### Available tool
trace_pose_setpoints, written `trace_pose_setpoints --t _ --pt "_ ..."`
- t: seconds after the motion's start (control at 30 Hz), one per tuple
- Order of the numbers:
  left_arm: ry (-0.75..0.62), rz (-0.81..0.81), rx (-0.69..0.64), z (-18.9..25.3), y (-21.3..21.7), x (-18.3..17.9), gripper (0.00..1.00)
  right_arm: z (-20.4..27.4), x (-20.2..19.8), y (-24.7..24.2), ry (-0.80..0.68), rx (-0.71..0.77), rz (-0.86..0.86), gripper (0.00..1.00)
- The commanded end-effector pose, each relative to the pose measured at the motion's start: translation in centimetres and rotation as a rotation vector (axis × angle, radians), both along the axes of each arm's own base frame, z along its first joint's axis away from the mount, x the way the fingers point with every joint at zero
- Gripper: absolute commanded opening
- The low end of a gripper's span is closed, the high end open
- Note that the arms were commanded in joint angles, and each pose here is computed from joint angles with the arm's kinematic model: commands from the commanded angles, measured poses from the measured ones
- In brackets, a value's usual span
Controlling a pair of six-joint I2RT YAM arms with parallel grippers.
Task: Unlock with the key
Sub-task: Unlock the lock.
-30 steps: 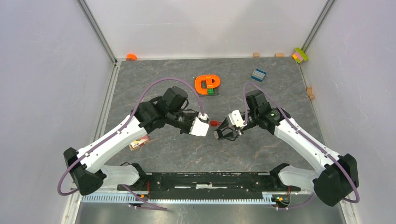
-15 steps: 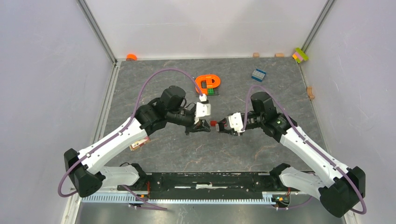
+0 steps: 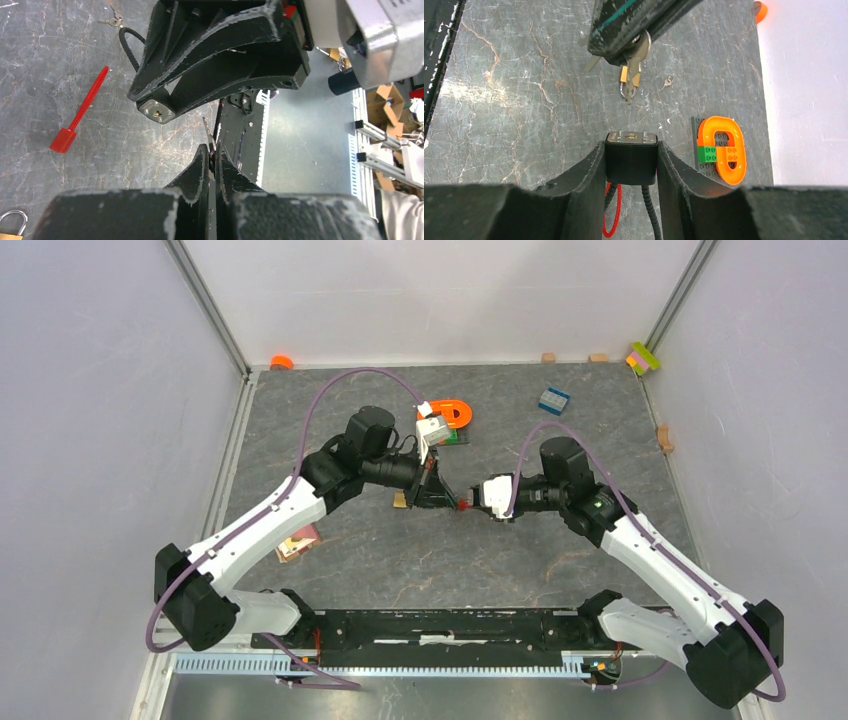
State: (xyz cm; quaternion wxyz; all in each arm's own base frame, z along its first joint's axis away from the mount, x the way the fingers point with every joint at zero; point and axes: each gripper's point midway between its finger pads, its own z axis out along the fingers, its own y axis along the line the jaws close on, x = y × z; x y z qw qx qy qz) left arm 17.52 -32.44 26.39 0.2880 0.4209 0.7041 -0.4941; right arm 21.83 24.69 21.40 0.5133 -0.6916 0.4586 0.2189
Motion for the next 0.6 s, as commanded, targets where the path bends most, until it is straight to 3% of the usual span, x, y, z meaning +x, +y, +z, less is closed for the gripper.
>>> trace_pose_setpoints --t 0.0,0.57 --pt "0.075 0.027 -0.034 0.4 -0.5 0.5 0.02 1.7 0.1 0.1 -0.056 0.039 -0.003 0.00" --pt "0.148 0.033 -0.076 -0.9 -0.5 1.6 0.02 3.2 0.0 0.7 -0.023 0.078 0.004 0.00"
